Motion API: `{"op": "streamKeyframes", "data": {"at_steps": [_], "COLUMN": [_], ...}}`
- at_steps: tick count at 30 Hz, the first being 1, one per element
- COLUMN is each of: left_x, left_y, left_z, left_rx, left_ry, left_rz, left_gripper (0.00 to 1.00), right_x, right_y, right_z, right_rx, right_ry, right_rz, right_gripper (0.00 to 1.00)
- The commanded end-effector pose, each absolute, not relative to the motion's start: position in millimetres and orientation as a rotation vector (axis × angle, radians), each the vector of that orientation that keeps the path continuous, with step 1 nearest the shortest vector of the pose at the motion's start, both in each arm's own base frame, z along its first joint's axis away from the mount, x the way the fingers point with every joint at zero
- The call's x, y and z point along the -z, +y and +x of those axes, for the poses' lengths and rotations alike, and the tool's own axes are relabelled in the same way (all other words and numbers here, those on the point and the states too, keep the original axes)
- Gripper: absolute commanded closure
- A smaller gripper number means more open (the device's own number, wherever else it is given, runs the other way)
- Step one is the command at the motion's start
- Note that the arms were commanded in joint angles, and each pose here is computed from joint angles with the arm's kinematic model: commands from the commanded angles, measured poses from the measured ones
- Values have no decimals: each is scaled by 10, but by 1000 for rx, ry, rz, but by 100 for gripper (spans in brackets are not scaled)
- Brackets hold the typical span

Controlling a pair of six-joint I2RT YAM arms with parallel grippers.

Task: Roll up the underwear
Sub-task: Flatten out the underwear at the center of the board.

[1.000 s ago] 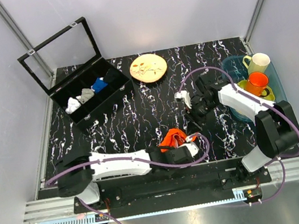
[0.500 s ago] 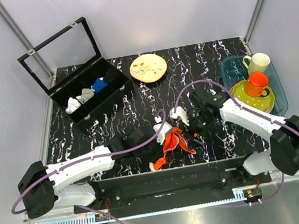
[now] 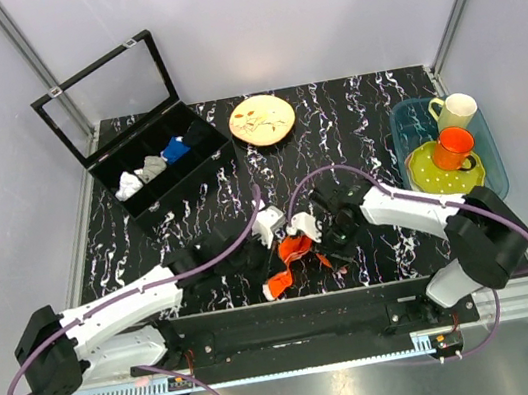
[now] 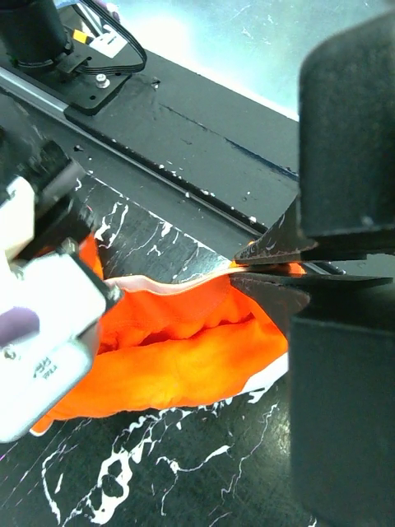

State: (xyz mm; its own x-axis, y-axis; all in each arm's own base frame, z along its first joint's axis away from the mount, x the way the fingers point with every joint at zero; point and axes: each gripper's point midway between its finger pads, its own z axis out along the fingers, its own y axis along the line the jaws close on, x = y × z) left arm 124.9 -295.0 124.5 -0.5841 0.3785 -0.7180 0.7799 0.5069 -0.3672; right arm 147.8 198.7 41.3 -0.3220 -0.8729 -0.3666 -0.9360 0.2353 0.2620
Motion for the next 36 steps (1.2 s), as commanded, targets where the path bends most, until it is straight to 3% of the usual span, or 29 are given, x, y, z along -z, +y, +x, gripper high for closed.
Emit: {"op": "streamKeyframes", "data": {"at_steps": [1,4,11,18,25,31,36], "left_x": [-1511,-1597,-2204,-2752,-2992,-2670,-2131], "left_y": [-2996,-2888,-2499,-2208,-2144,-2326,-2355], "left_z": [1349,1440,1685,1509,1207,1689,2932], "left_rx": [1005,964,803,764,886,753,559], "left_ry": [2087,2087,2012,1924,1882,1990,2214], "left_rz": [888,874,837,895,928,912,743], "left_gripper": [100,100,100,100,100,100,100], "right_x": [-435,-631,-1583,-2469,-2754,-2197,-1598], "right_y": [2005,1942,1746,1731,1696,1417,1008], "right_z": [1683,1829,2046,1631,1440,2147,3307], "right_rx": [-526,-409,-243,-471,-614,-261,-60], "right_ry": [2374,2325,2121,1940,1877,2061,2328], "right_rz": [-1699,-1714,-1717,-1709,-1614,-1451,-1082], "right_gripper": [86,99,100,100,100,100,100]}}
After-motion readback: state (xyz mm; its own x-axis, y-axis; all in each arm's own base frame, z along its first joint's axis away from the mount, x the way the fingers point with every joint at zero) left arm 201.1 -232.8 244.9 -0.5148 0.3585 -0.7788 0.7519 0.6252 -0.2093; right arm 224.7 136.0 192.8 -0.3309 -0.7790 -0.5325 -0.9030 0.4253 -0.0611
